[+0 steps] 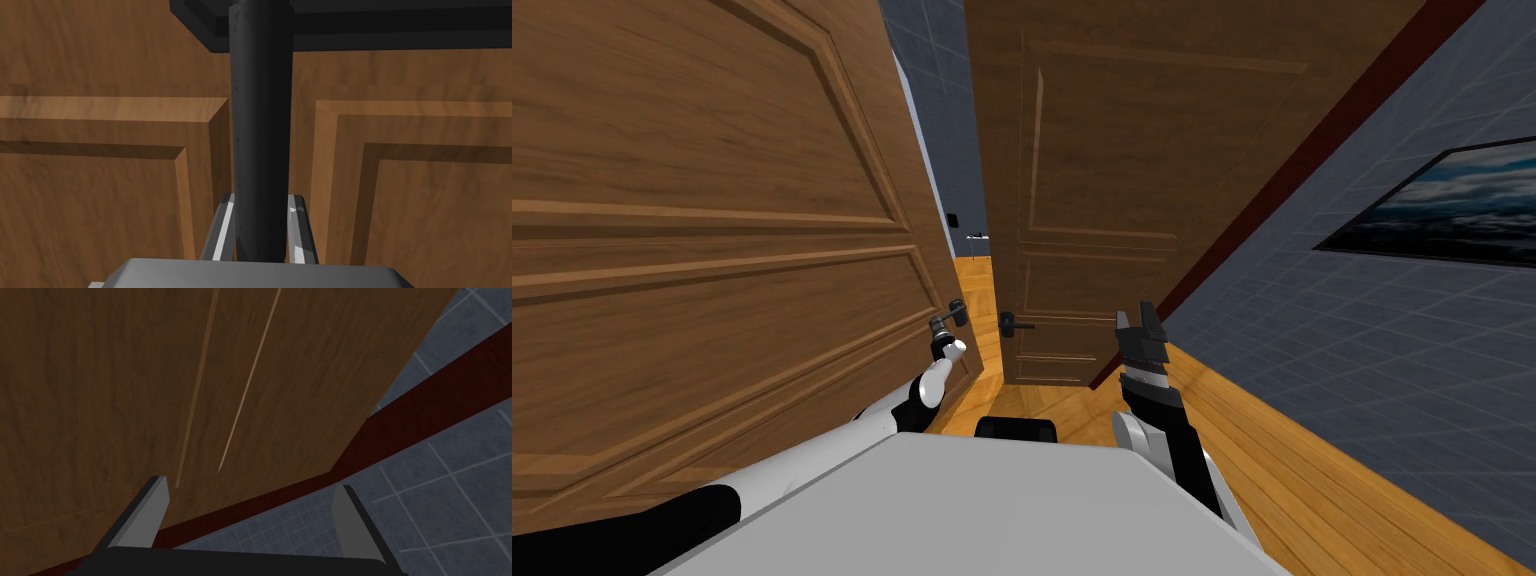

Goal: Push the door open

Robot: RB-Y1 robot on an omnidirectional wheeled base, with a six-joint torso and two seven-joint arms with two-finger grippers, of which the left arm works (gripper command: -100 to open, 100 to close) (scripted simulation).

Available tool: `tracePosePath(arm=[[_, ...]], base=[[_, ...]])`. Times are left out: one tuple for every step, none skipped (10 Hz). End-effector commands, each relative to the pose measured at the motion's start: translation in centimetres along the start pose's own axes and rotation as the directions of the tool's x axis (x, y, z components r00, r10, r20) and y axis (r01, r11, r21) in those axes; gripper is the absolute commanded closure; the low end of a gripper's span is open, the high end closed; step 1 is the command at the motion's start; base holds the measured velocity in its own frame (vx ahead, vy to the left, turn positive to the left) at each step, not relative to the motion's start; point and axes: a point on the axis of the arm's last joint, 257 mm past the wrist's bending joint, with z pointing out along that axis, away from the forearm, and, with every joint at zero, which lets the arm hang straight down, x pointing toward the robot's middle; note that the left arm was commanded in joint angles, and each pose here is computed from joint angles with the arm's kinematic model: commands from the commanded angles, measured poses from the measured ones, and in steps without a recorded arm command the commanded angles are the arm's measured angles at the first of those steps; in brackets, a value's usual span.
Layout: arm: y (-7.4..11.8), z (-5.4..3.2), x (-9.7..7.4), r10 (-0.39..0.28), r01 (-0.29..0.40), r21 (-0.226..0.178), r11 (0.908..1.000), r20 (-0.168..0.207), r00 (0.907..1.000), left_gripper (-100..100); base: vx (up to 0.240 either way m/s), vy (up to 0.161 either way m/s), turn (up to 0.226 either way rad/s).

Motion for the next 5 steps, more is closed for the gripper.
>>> tracePosePath(arm=[[-0.9, 0.82, -1.3, 0.001, -0.002, 0.025, 0.9997, 0.036, 0.9993, 100], [-0.8, 0.98, -2.3, 0.002, -0.004, 0.022, 0.9998, 0.068, 0.9977, 100], [-0.7, 1.06, -2.8, 0.003, -0.004, 0.02, 0.9998, 0.084, 0.9965, 100], [-0.7, 1.12, -3.3, 0.003, -0.005, 0.017, 0.9998, 0.1, 0.9949, 100], [-0.6, 1.17, -3.9, 0.004, -0.006, 0.014, 0.9999, 0.117, 0.9931, 100]], base=[[0.004, 0.027, -0.048], [0.011, 0.063, -0.128], [0.019, 0.073, -0.112], [0.025, 0.053, -0.068], [0.032, 0.05, -0.062]])
